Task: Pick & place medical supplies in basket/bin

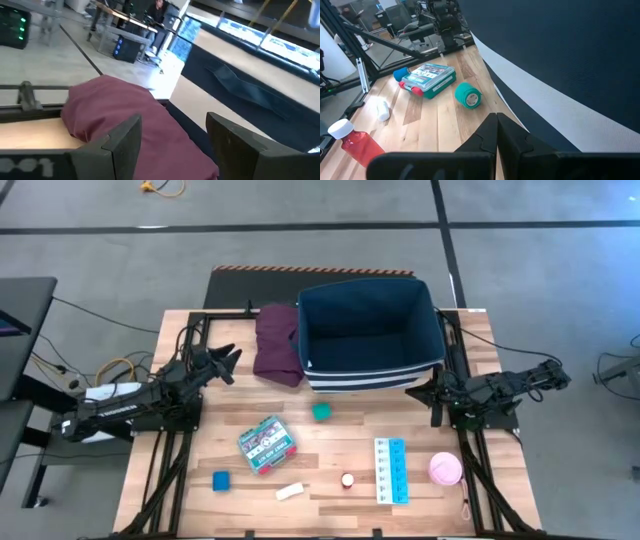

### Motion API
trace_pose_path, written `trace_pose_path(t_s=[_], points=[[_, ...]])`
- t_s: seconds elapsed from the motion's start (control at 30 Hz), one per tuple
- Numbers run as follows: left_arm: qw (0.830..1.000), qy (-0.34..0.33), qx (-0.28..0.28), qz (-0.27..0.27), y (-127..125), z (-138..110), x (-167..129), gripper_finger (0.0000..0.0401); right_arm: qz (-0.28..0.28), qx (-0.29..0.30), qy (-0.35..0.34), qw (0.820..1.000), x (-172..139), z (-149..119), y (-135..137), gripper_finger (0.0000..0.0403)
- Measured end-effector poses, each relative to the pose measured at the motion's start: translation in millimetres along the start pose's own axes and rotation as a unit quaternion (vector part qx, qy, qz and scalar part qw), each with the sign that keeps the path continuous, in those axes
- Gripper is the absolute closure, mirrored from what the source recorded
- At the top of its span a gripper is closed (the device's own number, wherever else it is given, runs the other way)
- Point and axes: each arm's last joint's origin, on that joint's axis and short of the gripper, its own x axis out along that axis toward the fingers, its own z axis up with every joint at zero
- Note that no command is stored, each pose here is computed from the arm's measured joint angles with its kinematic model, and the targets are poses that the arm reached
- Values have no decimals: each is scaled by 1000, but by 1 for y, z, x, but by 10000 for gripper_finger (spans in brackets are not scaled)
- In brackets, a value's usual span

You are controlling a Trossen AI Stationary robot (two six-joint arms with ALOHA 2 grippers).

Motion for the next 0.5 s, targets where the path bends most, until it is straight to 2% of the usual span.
trace_pose_path(t_s=[0.07, 0.13, 0.17, 0.2, 0.23, 0.27, 0.33, 0.37, 0.4, 0.43, 0.47, 0.5], points=[[999, -19, -37, -8, -2, 4, 0, 191, 0, 0, 0, 1000, 0, 0, 0, 403], [995, -30, -81, -45, -7, 12, -1, 191, 0, 0, 0, 1000, 0, 0, 0, 403], [992, -33, -89, -87, -13, 19, -3, 191, 0, 0, 0, 1000, 0, 0, 0, 403], [987, -42, -72, -139, -19, 29, -5, 191, 0, 0, 0, 1000, 0, 0, 0, 403], [979, -57, -30, -192, -27, 40, -9, 191, 0, 0, 0, 1000, 0, 0, 0, 403], [966, -76, 31, -246, -34, 51, -13, 191, 0, 0, 0, 1000, 0, 0, 0, 403], [918, -116, 153, -348, -48, 73, -24, 191, 0, 0, 0, 1000, 0, 0, 0, 403], [890, -133, 195, -391, -55, 84, -30, 191, 0, 0, 0, 1000, 0, 0, 0, 403], [869, -149, 215, -420, -60, 96, -35, 191, 0, 0, 0, 1000, 0, 0, 0, 403], [863, -160, 215, -428, -65, 110, -41, 191, 0, 0, 0, 1000, 0, 0, 0, 403], [873, -157, 200, -417, -69, 122, -44, 191, 0, 0, 0, 1000, 0, 0, 0, 403], [893, -145, 176, -389, -71, 133, -47, 191, 0, 0, 0, 1000, 0, 0, 0, 403]])
